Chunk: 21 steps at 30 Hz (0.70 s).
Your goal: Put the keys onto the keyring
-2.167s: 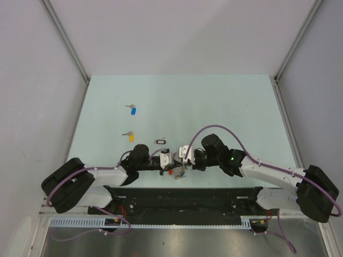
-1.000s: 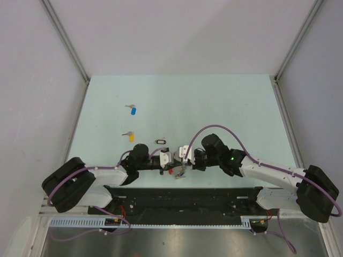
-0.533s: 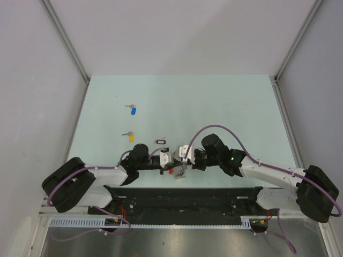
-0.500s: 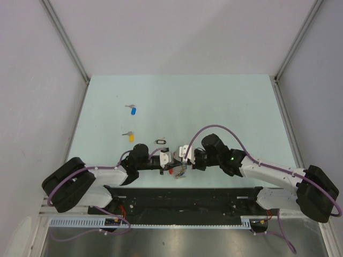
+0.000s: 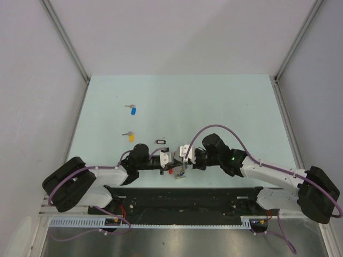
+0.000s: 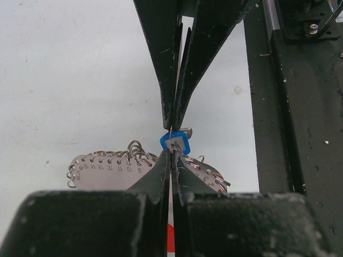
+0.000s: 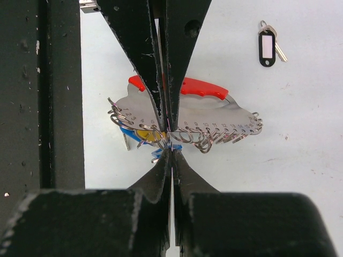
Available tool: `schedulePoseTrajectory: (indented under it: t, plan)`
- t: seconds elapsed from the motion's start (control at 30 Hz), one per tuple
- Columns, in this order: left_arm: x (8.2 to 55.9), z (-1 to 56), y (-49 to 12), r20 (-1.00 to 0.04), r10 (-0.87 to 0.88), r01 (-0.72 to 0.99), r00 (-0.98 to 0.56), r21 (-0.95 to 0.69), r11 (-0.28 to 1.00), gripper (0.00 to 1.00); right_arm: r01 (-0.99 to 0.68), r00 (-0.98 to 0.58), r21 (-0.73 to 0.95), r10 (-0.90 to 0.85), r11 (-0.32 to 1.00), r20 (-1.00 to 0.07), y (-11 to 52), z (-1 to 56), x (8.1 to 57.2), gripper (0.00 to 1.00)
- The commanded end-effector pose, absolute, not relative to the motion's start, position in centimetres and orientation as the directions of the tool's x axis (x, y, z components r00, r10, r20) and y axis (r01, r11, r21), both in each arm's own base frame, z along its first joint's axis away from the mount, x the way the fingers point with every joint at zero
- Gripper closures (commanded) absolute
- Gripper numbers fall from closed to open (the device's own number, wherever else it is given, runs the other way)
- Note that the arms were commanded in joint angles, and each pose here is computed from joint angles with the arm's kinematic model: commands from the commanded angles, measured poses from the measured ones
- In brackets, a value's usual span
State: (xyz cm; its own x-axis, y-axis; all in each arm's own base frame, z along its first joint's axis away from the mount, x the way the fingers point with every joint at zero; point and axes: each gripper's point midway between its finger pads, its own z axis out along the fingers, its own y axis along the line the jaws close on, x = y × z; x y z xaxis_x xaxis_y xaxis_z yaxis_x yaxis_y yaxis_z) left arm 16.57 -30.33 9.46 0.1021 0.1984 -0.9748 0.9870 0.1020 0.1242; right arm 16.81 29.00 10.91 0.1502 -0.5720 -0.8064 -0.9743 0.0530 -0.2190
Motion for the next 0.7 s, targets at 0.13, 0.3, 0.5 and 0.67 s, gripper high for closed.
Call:
schedulePoseTrajectory:
  t: [0.13, 0.3, 0.5, 0.67]
  plan:
    - [17.02, 11.80, -31.24, -0.981, 0.133, 0.984, 0.142, 0.155, 0.088, 0.99, -0.968, 0.188, -0.248, -0.532, 0.043, -0.825, 29.92, 12.79, 17.22, 1.00]
    - [16.89, 12.04, -31.30, -0.982, 0.122, 0.985, 0.145, 0.155, 0.080, 1.00, -0.968, 0.191, -0.249, -0.530, 0.039, -0.826, 30.02, 12.81, 17.27, 1.00]
    - [16.81, 12.02, -31.30, -0.983, 0.119, 0.986, 0.140, 0.150, 0.076, 1.00, -0.968, 0.189, -0.247, -0.535, 0.038, -0.823, 29.99, 12.54, 17.29, 1.00]
    - [16.92, 12.15, -31.29, -0.983, 0.116, 0.985, 0.141, 0.151, 0.082, 1.00, -0.969, 0.191, -0.246, -0.531, 0.034, -0.826, 30.08, 12.65, 17.23, 1.00]
